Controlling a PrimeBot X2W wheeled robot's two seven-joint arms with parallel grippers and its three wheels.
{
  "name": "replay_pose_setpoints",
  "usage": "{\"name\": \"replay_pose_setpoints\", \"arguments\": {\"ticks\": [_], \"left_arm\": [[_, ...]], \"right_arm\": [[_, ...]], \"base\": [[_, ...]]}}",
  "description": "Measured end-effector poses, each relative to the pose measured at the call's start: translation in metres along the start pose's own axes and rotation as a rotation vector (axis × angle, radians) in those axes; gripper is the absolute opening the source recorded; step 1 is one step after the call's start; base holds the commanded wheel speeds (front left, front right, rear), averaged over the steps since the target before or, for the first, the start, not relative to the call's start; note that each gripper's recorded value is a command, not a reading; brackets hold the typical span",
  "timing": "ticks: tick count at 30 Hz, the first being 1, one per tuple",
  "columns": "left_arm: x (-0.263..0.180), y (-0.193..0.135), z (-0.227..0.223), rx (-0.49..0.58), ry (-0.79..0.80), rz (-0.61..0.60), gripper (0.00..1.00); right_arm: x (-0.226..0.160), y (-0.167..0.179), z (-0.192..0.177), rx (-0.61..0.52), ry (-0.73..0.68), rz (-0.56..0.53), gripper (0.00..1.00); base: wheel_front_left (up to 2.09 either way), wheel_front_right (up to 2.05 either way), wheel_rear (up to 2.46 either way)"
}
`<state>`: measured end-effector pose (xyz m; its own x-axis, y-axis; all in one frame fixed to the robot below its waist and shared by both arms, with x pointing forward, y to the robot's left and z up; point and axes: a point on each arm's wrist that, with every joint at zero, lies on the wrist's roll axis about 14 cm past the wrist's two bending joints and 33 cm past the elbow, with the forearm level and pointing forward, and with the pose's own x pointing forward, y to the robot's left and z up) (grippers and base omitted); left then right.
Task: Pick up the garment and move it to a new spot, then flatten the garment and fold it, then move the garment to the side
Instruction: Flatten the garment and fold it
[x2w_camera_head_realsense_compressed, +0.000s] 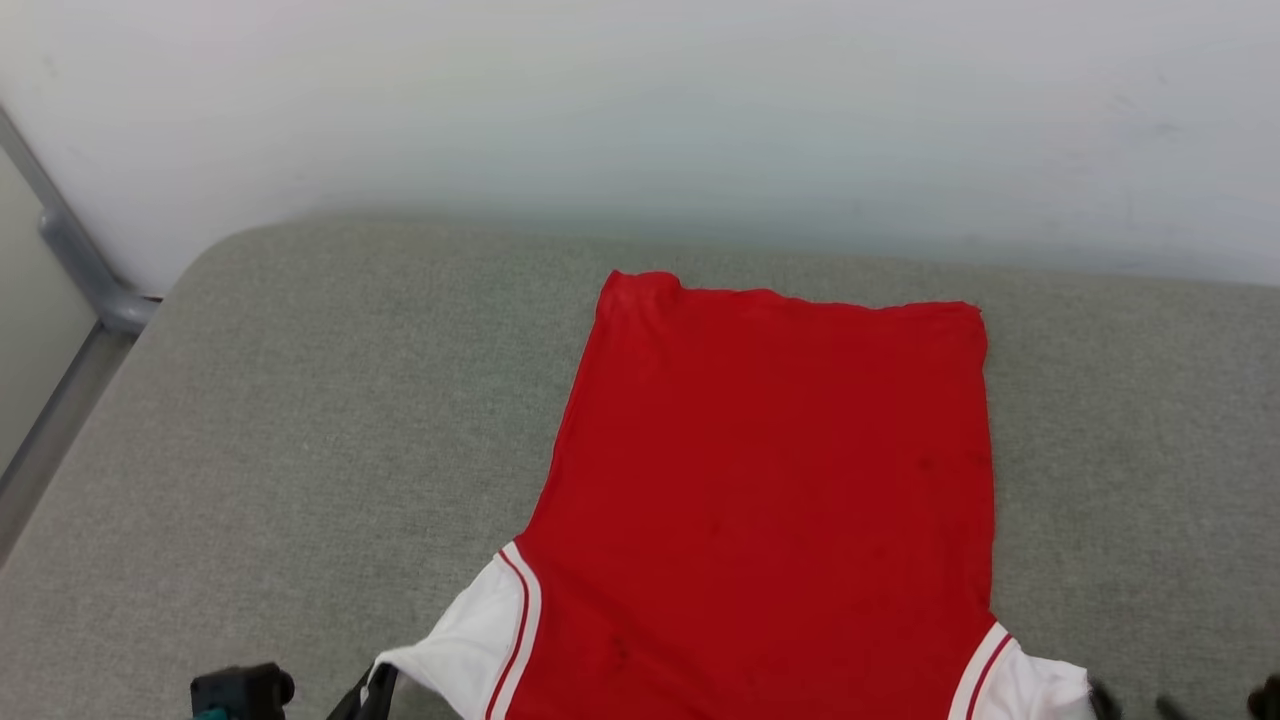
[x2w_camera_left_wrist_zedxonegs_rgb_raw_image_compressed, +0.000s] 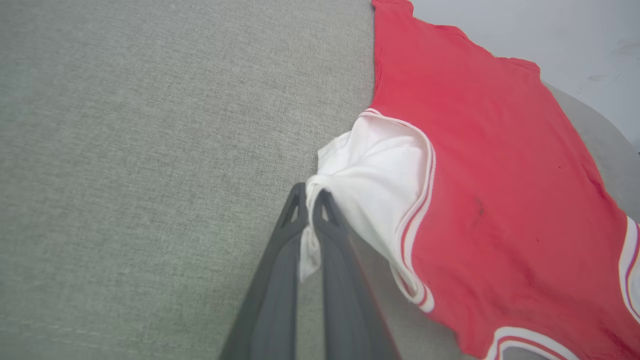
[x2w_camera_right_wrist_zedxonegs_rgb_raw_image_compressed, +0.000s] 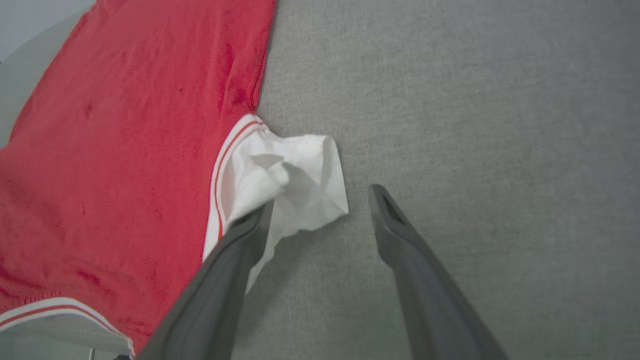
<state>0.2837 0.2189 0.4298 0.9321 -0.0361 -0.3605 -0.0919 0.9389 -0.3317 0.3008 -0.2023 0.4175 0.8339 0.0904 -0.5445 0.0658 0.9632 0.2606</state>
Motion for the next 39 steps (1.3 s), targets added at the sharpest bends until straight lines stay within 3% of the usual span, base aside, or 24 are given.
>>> {"name": "replay_pose_setpoints", "arguments": {"ticks": [6, 12, 19, 27, 35, 36, 37, 38, 39], "left_arm": [[0.019, -0.008, 0.02, 0.021, -0.041, -0.03, 0.0], [0.045, -0.025, 0.041, 0.047, -0.09, -0.089, 0.0], [0.071, -0.032, 0.044, 0.052, -0.096, -0.124, 0.0], [0.105, -0.024, 0.038, 0.049, -0.09, -0.112, 0.0], [0.115, -0.01, 0.025, 0.056, -0.057, -0.077, 0.0], [0.115, -0.008, 0.024, 0.056, -0.053, -0.073, 0.0], [0.115, -0.008, 0.023, 0.055, -0.052, -0.073, 0.0], [0.115, -0.008, 0.023, 0.054, -0.053, -0.073, 0.0], [0.115, -0.009, 0.023, 0.054, -0.053, -0.076, 0.0]], "right_arm": [[0.041, 0.009, 0.073, -0.068, -0.237, -0.015, 1.0], [0.106, 0.022, 0.119, -0.081, -0.267, -0.005, 1.0], [0.186, 0.034, 0.148, -0.101, -0.088, 0.007, 1.0], [0.274, 0.06, 0.147, -0.164, 0.189, 0.01, 1.0], [0.305, 0.062, 0.097, -0.199, 0.442, -0.007, 1.0], [0.305, 0.061, 0.094, -0.192, 0.465, -0.01, 0.47], [0.304, 0.06, 0.093, -0.192, 0.481, -0.015, 0.16], [0.302, 0.06, 0.094, -0.183, 0.483, -0.016, 0.0], [0.3, 0.06, 0.093, -0.173, 0.493, -0.019, 0.0]], "base": [[0.0, 0.0, 0.0], [0.0, 0.0, 0.0], [0.0, 0.0, 0.0], [0.0, 0.0, 0.0], [0.0, 0.0, 0.0], [0.0, 0.0, 0.0], [0.0, 0.0, 0.0], [0.0, 0.0, 0.0], [0.0, 0.0, 0.0]]}}
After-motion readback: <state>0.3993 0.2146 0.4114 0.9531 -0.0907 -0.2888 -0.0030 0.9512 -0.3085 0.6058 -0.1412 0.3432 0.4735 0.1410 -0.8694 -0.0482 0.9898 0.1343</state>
